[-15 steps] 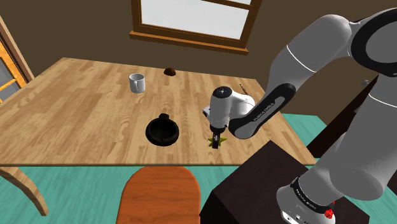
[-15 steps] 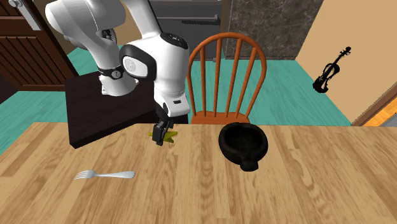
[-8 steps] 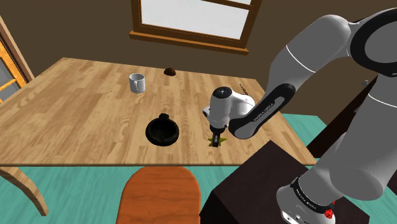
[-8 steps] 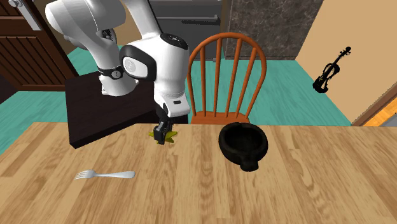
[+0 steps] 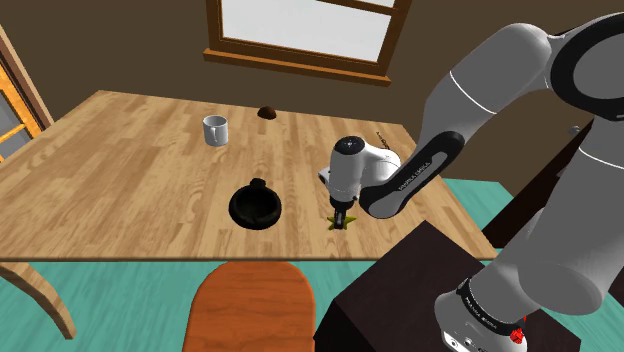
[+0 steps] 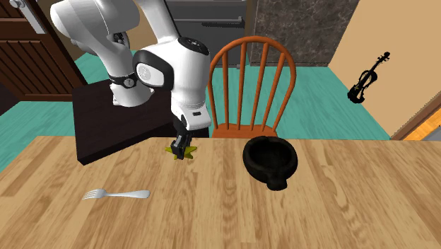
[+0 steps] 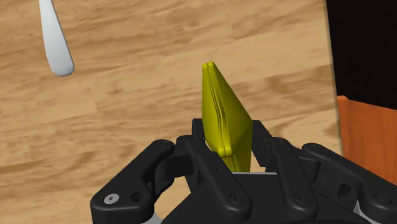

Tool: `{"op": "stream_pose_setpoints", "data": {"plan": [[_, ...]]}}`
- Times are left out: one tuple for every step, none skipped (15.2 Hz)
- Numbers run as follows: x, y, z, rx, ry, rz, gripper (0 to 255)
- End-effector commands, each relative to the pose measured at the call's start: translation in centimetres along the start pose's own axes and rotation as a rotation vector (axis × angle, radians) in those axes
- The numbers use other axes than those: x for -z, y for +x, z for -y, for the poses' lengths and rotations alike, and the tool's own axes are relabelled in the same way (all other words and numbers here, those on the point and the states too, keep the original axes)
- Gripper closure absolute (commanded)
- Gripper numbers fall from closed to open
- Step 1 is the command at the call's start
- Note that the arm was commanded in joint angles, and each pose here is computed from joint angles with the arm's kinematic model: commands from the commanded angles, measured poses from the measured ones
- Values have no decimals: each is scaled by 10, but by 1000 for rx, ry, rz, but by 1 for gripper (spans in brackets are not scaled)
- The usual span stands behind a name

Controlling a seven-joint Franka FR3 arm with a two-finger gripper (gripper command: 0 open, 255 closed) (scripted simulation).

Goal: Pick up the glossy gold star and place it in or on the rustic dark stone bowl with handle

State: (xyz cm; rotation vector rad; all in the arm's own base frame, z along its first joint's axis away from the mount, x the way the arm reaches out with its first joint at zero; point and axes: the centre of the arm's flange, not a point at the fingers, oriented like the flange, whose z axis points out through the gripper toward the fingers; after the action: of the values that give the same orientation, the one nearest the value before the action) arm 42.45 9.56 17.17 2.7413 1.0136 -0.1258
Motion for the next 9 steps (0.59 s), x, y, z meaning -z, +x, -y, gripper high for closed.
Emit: {"op": "stream_pose_setpoints", "data": {"plan": [[0,0,0,0,0,0,255],[5,-1,-1,0,0,0,255],[10,-2,-2,0,0,0,255],[15,-2,-3,0,0,0,255],[21,-3,-4,0,0,0,255],[26,-4,-5,0,0,0,255],[31,-5,-5,0,0,0,255],[36,-6,-6,0,0,0,255],[41,-6,-7,0,0,0,255]]}}
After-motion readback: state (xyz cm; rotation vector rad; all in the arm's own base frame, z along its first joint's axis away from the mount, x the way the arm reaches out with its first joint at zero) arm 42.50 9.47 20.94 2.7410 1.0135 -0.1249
